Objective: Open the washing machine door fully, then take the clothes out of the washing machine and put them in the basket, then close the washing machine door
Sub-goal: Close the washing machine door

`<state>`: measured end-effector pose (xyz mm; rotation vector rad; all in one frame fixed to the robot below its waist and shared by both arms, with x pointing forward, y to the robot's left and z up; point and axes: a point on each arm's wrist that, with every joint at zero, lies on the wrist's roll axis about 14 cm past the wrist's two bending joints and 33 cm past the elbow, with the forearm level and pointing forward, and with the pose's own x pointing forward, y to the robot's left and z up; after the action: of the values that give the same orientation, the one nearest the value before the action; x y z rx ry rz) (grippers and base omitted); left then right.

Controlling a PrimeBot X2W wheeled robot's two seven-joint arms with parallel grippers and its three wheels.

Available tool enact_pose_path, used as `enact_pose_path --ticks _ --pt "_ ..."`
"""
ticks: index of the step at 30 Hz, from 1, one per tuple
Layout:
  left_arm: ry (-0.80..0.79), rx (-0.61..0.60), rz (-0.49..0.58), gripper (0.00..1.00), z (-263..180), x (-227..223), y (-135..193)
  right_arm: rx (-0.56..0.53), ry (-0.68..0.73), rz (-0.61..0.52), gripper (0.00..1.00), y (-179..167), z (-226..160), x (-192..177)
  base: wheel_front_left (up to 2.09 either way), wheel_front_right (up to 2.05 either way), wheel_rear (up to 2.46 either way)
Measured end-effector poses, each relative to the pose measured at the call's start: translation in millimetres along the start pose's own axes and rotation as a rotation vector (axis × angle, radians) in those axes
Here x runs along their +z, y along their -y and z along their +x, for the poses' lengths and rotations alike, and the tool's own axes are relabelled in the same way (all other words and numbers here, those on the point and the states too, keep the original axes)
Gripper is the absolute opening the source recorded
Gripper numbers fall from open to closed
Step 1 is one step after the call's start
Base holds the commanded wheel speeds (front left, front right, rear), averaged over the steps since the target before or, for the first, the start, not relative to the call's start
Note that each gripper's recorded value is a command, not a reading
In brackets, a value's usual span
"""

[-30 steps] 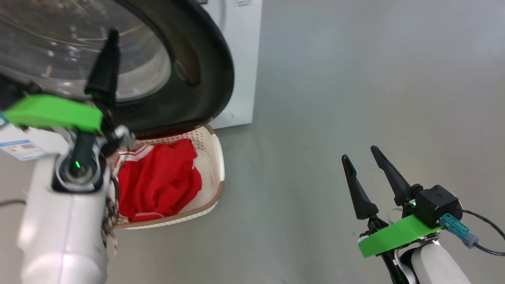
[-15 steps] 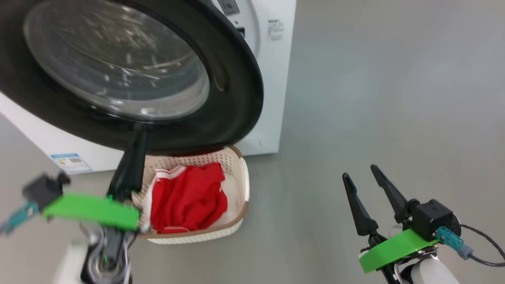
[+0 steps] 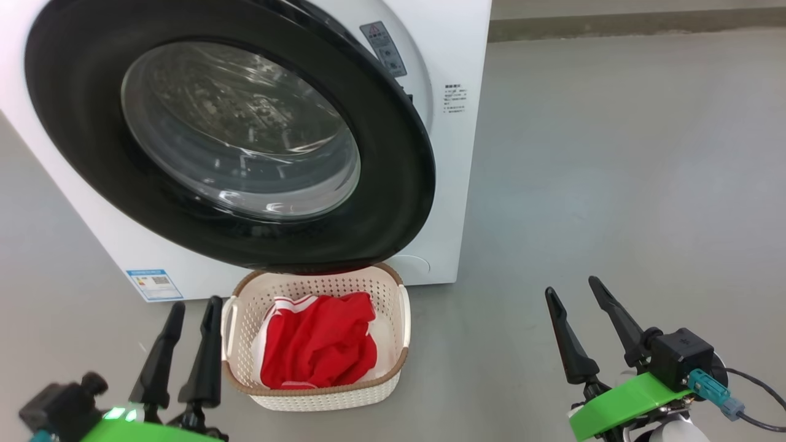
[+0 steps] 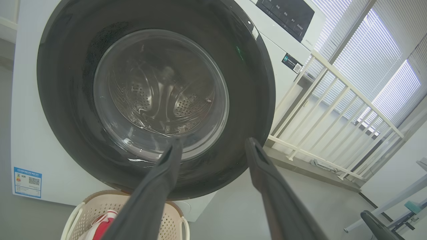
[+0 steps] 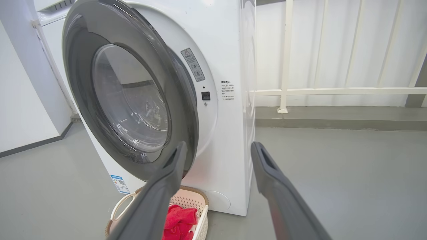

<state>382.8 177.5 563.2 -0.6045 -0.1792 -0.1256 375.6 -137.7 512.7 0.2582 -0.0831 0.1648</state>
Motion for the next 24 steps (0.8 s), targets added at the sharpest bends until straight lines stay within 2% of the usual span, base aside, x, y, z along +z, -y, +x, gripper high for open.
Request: enact_pose_path --ticks 14,24 --pt "0.043 0.03 0.331 1.0 -30.9 10.4 5.0 -0.012 0.052 -0.006 1.0 3.3 -4.2 17.5 0.0 0.0 0.0" --pt "0.042 0.074 0.43 1.0 -39.9 10.2 -3.4 -0.051 0.049 -0.005 1.0 14.0 -16.8 16.2 0.0 0.0 0.0"
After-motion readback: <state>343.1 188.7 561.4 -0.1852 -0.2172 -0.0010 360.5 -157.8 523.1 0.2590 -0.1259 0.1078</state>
